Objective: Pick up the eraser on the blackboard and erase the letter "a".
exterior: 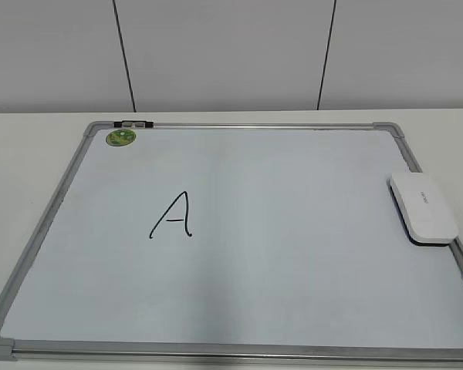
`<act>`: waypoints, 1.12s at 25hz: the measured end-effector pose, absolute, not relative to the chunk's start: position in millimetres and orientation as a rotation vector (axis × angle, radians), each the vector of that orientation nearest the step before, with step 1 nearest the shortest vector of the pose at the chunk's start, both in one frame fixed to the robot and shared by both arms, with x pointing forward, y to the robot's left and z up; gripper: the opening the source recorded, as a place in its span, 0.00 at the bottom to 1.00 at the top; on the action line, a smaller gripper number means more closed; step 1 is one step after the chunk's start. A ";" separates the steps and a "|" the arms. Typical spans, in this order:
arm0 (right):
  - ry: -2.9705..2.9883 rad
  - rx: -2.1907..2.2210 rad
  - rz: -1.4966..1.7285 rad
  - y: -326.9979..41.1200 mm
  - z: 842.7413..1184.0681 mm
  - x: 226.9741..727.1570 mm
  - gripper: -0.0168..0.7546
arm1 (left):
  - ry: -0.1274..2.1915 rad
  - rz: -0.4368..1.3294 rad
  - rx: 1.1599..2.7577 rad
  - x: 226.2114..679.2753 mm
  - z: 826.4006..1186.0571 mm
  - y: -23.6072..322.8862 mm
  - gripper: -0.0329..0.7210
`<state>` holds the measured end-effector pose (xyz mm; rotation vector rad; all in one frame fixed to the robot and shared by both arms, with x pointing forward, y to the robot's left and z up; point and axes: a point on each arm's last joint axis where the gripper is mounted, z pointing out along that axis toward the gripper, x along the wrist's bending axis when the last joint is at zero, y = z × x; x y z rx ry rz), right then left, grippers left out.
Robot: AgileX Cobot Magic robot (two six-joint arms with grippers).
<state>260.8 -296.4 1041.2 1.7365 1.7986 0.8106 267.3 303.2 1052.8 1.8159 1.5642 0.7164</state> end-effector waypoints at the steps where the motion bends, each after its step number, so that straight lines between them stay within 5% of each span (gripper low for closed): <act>1: 1.799 1.737 0.811 -296.4 1041.2 260.8 0.67 | 1.564 0.716 1.816 267.3 1052.8 303.2 0.39; 28: 1.804 1.699 0.816 -296.7 1041.5 258.1 0.67 | 1.523 0.701 1.838 266.8 1052.9 302.3 0.39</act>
